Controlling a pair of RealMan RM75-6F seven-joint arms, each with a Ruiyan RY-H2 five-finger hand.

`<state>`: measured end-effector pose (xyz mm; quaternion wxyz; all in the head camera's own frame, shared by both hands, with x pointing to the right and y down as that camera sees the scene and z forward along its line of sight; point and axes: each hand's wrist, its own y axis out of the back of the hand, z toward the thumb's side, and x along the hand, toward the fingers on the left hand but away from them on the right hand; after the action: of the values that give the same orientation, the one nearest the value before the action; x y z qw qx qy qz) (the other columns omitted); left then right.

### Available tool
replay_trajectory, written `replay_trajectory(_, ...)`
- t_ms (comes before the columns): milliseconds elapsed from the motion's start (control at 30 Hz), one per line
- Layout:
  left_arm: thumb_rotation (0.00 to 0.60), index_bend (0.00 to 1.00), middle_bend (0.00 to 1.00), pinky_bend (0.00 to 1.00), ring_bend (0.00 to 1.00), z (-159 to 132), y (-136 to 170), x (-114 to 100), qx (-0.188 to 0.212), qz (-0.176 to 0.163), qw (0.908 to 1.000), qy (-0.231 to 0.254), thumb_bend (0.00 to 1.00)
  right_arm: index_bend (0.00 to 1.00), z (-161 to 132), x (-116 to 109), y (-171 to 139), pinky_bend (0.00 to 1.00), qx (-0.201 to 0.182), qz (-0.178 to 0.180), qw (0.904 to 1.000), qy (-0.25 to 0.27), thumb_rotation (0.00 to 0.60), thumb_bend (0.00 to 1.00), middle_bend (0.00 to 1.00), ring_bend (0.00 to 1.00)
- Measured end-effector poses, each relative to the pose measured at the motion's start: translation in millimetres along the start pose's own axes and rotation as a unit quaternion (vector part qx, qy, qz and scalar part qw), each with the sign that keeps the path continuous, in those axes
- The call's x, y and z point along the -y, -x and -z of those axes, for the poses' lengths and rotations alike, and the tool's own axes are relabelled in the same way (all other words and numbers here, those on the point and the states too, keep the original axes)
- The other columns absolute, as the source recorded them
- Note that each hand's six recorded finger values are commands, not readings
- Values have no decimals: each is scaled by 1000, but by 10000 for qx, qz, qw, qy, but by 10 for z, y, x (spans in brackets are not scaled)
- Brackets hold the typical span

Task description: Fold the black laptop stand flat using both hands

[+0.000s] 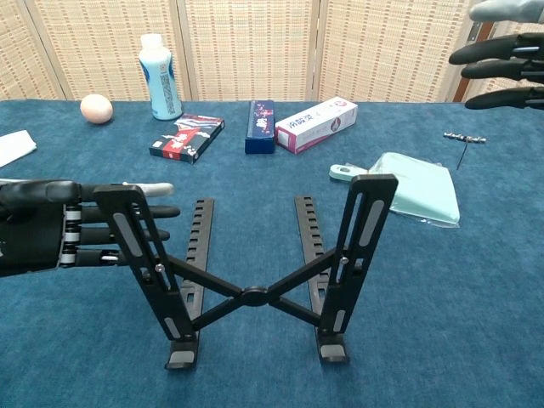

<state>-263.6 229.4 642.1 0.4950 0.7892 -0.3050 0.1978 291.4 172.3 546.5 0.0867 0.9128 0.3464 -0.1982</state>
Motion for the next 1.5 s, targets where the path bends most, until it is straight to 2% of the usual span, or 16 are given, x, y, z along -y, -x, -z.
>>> replay_trajectory(600,600,0,64,125,59,180,9,71,-7,85,9949,1002,114,40,30,-16,-17,98,60,105,9999,13,600,247,151,0)
replay_trajectory(867,600,0,64,125,58,292,31,115,-187,153,9902,1376,113,37,60,-38,-25,98,84,174,9998,62,600,247,146,0)
replay_trajectory(1200,600,0,64,125,58,324,36,124,-248,199,9903,1351,114,35,75,-24,-27,98,104,153,9998,14,600,247,143,0)
replay_trajectory(1500,600,0,64,119,56,95,135,29,158,133,9927,1187,114,12,106,19,21,98,220,-9,9980,-598,600,246,120,0)
